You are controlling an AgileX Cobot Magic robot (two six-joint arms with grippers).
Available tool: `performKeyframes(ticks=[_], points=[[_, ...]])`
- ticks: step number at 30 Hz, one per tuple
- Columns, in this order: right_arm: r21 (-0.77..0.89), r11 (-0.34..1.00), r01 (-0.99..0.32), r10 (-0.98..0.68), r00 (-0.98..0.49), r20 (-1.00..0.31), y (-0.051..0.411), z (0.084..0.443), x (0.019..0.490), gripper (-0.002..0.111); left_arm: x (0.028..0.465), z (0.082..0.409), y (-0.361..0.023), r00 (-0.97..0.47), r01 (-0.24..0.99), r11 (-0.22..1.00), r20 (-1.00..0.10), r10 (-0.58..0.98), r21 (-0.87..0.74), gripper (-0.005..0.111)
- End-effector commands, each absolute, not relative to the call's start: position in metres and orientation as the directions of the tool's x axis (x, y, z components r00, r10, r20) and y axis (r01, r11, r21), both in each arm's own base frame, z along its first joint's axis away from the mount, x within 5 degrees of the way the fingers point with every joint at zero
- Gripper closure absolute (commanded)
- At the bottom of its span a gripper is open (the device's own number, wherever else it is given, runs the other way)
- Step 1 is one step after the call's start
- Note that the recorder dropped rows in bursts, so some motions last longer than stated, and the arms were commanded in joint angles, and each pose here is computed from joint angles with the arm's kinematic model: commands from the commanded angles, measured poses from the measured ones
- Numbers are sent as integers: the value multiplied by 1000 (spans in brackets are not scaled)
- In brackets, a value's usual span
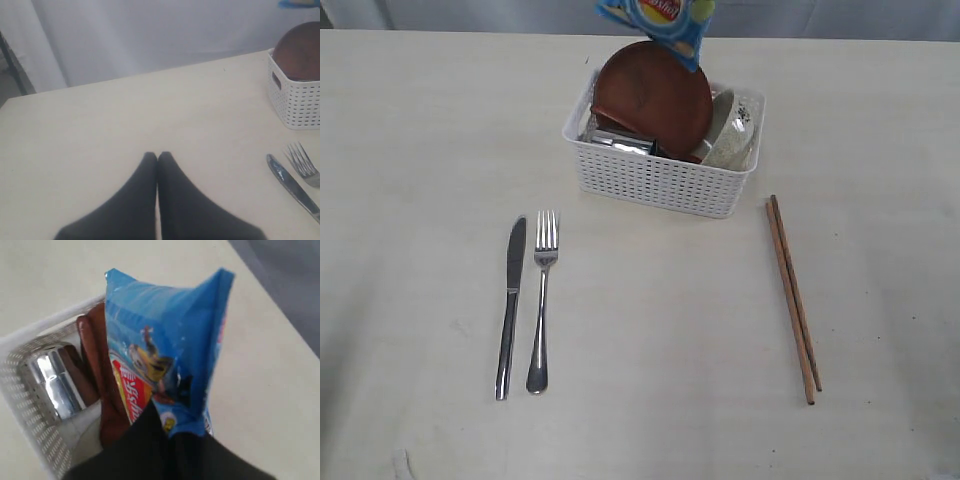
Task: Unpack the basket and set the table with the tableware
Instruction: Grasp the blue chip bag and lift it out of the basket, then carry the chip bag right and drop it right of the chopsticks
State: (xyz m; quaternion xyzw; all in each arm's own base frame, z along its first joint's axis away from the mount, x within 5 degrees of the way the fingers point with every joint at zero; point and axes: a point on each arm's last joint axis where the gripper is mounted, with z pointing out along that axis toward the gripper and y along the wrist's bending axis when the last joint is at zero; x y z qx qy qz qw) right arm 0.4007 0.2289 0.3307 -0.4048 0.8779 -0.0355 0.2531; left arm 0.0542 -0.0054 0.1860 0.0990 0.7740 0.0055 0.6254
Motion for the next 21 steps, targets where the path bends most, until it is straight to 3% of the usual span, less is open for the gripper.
performKeyframes(ticks=[1, 7, 11, 15, 21], points=[[-312, 753, -579, -650, -584, -486, 212, 364, 393, 109, 54, 186, -5, -191, 140, 981, -969, 158, 133, 107], [-306, 797, -520, -593, -579, -560, 200, 397, 376, 109, 54, 186, -5, -191, 140, 981, -969, 158, 133, 107], [-320, 822, -471, -567, -623, -539, 181, 397, 369, 109, 54, 186, -5, -191, 140, 981, -969, 158, 133, 107], [-293, 867, -403, -497, -734, -462, 146, 373, 365, 109, 54, 186, -5, -191, 140, 981, -969, 158, 133, 107], [-265, 924, -275, -339, -910, -239, 72, 307, 358, 109, 54, 186, -5, -191, 140, 981, -969, 158, 133, 107]])
